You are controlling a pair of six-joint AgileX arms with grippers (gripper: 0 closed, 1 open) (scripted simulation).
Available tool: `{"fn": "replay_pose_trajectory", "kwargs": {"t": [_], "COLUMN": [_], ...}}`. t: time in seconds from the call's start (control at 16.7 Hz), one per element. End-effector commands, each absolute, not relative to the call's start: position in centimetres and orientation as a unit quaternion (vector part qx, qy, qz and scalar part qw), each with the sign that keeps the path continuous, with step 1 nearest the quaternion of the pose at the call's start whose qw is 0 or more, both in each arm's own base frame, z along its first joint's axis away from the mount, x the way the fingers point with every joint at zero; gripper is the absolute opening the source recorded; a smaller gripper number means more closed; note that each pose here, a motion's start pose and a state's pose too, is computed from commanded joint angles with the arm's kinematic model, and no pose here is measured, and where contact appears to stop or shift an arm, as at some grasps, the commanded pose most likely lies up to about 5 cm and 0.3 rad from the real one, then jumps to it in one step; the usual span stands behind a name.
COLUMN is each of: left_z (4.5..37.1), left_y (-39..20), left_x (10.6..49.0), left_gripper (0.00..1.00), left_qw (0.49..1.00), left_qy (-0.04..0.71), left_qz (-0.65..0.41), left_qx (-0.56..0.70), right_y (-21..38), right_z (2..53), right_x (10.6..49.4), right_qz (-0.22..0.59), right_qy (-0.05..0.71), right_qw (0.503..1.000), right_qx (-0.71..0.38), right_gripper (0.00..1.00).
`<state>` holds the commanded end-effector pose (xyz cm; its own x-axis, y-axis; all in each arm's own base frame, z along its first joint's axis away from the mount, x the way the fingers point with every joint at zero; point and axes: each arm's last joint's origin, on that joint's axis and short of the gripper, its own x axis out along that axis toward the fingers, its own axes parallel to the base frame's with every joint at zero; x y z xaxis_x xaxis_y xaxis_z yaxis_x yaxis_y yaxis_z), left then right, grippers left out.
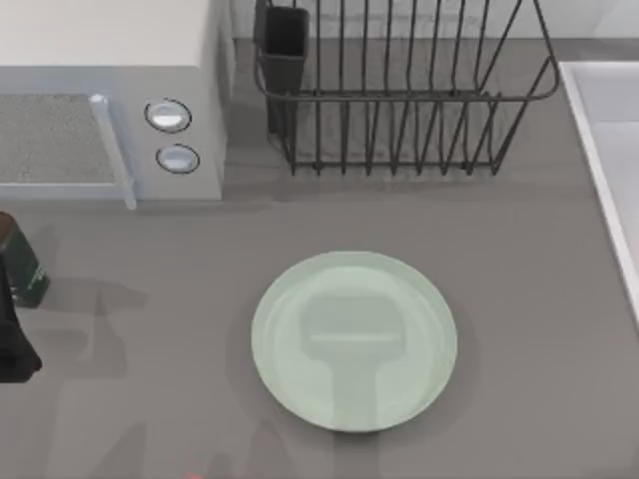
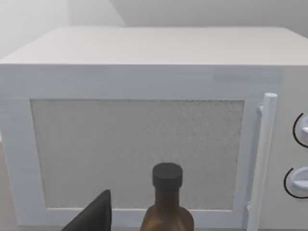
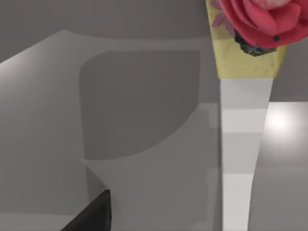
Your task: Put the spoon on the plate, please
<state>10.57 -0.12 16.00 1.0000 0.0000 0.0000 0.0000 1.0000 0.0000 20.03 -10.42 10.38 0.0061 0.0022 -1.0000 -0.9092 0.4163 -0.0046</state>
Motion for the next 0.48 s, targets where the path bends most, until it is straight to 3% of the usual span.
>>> {"fn": "replay_pose_trajectory", "kwargs": {"t": [0.36,0.48], "left_z": [16.00,16.00], "left_y": [-0.12,-0.12], "left_x": [10.57,10.57], "left_gripper": [1.00,1.00], "left_qw": [1.000,1.000], "left_qy": [0.000,0.000], "left_qz": [0.000,0.000], "left_qx": [0.000,0.000], "right_y": [-10.28,-10.28], "right_z": [9.31,9.31], "right_x": [19.76,19.76], "right_qz": [0.384,0.384], "right_qy": [0.594,0.594], "right_qw": [0.596,0.596], "right_qx": [-0.380,-0.380], "right_gripper": [1.00,0.85]}}
